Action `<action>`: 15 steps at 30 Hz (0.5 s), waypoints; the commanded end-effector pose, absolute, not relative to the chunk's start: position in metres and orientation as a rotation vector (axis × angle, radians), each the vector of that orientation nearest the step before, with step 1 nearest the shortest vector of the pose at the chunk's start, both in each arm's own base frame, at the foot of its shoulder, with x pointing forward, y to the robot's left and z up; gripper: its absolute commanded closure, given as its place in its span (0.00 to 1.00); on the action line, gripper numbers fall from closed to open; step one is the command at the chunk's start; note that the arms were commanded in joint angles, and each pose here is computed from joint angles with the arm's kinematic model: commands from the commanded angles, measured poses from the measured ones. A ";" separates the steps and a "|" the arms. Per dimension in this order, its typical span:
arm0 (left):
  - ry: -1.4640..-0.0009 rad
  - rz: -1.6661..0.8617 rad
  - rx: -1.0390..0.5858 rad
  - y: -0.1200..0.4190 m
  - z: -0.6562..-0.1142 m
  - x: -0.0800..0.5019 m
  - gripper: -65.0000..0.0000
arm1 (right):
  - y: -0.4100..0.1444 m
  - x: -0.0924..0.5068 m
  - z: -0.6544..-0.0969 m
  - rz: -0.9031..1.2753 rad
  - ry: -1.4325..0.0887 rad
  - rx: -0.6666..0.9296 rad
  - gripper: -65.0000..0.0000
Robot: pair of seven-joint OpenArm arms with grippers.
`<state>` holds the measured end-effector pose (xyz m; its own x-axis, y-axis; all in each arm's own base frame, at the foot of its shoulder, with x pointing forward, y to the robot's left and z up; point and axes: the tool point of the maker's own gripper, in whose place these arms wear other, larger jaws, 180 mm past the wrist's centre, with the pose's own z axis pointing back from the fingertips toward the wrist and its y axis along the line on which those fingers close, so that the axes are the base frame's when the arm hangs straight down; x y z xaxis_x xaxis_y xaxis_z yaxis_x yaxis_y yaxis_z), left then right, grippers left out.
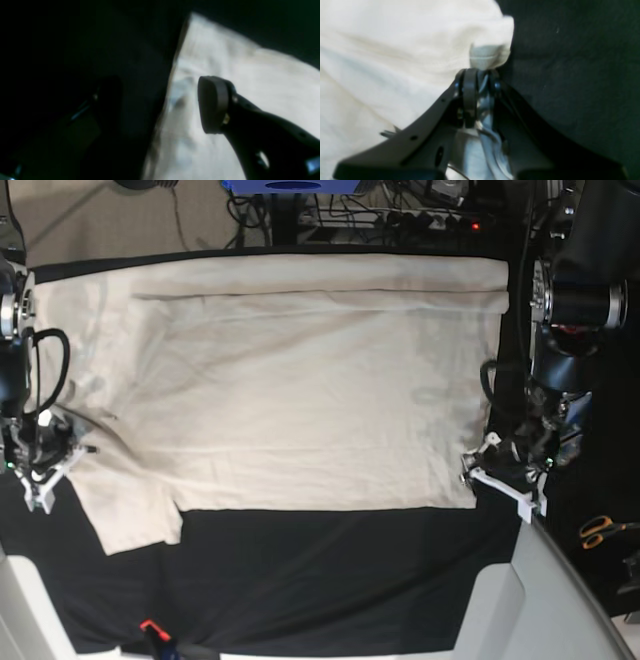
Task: Fold the T-shirt properly
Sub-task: 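Move the left gripper to the shirt's opposite side edge and grasp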
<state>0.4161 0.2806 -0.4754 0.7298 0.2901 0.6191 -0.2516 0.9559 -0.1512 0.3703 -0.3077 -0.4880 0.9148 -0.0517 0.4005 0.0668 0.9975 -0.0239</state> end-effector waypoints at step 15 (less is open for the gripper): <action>-0.685 0.265 -0.104 0.227 -0.491 0.428 0.41 | -0.320 0.389 -0.468 -0.067 -0.468 -0.058 0.88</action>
